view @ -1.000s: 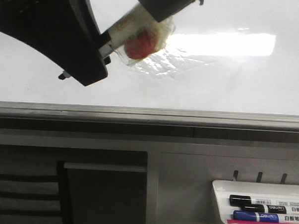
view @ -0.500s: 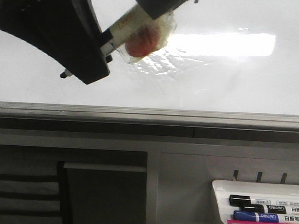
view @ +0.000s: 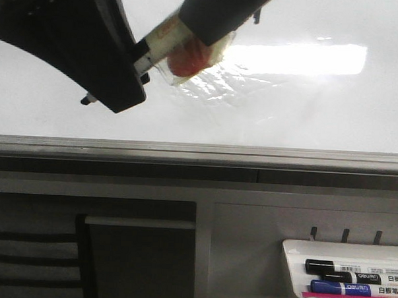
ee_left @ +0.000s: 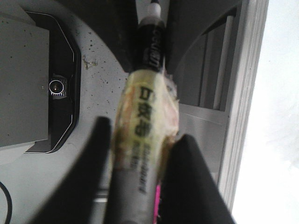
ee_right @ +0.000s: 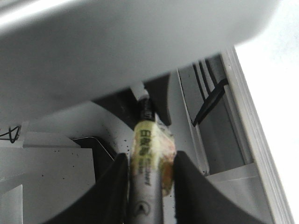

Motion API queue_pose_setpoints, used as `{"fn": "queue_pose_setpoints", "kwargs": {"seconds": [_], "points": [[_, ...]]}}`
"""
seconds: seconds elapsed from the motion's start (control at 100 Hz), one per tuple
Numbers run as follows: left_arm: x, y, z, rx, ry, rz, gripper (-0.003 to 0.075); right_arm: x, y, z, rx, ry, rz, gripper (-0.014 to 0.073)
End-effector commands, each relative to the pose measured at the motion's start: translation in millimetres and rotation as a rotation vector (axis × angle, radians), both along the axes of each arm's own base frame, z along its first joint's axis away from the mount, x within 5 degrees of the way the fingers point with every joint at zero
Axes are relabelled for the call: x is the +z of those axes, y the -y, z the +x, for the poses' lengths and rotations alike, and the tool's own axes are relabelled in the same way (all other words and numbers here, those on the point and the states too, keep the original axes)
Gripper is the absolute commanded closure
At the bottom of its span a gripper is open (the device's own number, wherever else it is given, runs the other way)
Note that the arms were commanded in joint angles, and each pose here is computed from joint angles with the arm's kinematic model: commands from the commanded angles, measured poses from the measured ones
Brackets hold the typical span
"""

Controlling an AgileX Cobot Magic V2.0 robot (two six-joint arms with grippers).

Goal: Write number 7 on whiteboard

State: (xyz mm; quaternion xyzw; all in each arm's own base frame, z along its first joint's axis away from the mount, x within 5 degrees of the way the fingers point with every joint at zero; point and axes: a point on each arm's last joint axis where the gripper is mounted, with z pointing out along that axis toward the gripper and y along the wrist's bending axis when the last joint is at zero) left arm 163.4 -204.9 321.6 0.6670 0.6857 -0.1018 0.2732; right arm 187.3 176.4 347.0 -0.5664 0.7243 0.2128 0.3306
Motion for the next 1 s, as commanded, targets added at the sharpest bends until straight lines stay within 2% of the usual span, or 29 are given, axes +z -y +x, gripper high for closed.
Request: {"fn": "queue_pose_setpoints", "kwargs": {"seconds": [0.0, 0.1, 0.16, 0.25, 0.32, 0.46, 0.63, 0.71, 0.78, 0.86, 0.99], "points": [[19, 4, -1, 0.011, 0.050, -0.101, 0.0740, 18, 0, -3, 0.001, 0.045, 0.066, 0.0545], [19, 5, -1, 0.014, 0.046, -0.114, 0.0705, 18, 0, -4, 0.010, 0.035, 0.059, 0.0623], [19, 5, -1, 0.014, 0.047, -0.115, 0.0630, 17, 0, -5, 0.015, 0.031, 0.053, 0.0654], [21, 3, 0, 0.032, 0.052, -0.125, 0.0511, 16, 1, -4, 0.016, 0.037, 0.037, 0.0655], [25, -3, 3, 0.086, 0.043, -0.148, 0.0465, 16, 4, -4, 0.002, 0.047, 0.022, 0.0654], [39, -27, 8, 0.242, 0.022, -0.210, 0.0470, 21, 18, -2, -0.110, 0.048, 0.000, 0.0654], [60, -68, 6, 0.407, 0.075, -0.303, 0.0471, 41, 51, -14, -0.359, 0.091, -0.009, 0.0654], [64, -86, -1, 0.488, 0.103, -0.362, 0.0475, 45, 67, -18, -0.521, 0.116, 0.066, 0.0654], [63, -100, -9, 0.564, 0.120, -0.428, 0.0491, 42, 77, -20, -0.604, 0.144, 0.150, 0.0655], [58, -111, -20, 0.615, 0.149, -0.502, 0.0515, 36, 81, -21, -0.642, 0.183, 0.225, 0.0659], [47, -118, -28, 0.636, 0.198, -0.571, 0.0547, 20, 80, -17, -0.664, 0.213, 0.269, 0.0659]]}}
